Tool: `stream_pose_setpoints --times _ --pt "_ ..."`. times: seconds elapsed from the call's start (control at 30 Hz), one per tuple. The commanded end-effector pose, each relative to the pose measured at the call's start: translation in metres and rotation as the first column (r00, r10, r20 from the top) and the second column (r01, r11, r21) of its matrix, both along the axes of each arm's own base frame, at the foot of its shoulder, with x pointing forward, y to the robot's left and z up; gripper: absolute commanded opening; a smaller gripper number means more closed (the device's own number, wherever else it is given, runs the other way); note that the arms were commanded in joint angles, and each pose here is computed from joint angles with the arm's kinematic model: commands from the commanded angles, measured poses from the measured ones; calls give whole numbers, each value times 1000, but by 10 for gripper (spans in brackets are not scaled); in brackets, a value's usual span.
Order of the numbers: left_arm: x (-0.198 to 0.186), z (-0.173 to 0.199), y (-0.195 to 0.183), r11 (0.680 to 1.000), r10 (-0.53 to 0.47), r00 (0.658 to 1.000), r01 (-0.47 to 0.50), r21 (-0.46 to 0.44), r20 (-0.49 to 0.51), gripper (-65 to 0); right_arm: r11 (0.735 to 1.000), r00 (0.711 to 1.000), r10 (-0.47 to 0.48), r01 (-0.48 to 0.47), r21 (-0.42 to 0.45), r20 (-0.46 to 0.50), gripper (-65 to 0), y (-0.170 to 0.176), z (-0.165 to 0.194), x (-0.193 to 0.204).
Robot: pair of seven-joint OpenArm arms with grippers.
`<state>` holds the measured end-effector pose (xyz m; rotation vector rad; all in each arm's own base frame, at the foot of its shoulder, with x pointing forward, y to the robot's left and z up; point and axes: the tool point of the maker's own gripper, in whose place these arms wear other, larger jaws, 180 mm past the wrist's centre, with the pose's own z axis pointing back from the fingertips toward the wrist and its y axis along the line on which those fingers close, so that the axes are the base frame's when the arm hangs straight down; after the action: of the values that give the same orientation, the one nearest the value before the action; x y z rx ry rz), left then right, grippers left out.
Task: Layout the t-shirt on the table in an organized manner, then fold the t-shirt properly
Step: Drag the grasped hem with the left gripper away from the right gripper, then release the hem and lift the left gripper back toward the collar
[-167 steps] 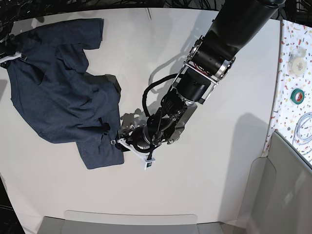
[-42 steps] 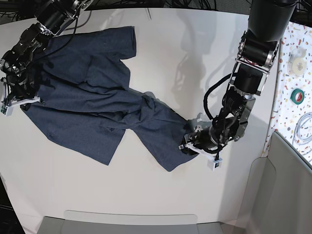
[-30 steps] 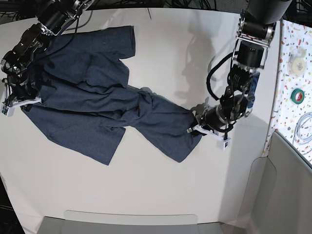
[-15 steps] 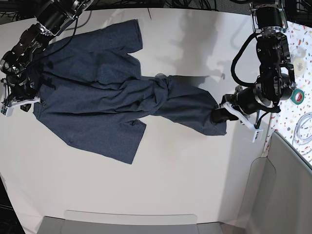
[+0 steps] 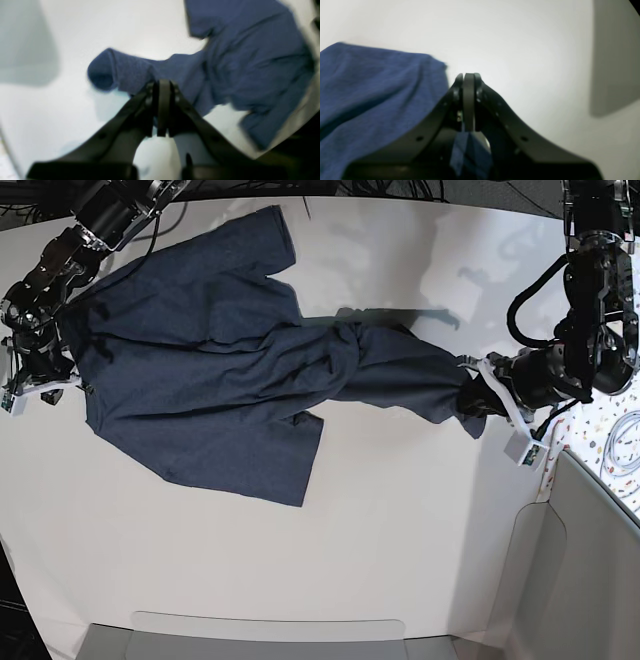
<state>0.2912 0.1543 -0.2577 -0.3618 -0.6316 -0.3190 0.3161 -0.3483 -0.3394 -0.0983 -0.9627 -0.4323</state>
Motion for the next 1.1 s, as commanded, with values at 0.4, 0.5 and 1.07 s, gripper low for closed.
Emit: stream_pose_setpoints --times 0.4,0.5,1.07 --pt "-27 -28 -34 988 -156 985 156 -5 -67 -650 998 984 60 -53 -45 169 -650 43 54 20" --pt "-40 -39 -49 976 -219 970 219 -9 -109 -650 986 967 166 -160 -43 195 -650 86 61 39" --pt "-88 -71 -42 953 -286 923 302 23 -257 -650 936 937 239 -293 -197 -255 -650 64 -36 20"
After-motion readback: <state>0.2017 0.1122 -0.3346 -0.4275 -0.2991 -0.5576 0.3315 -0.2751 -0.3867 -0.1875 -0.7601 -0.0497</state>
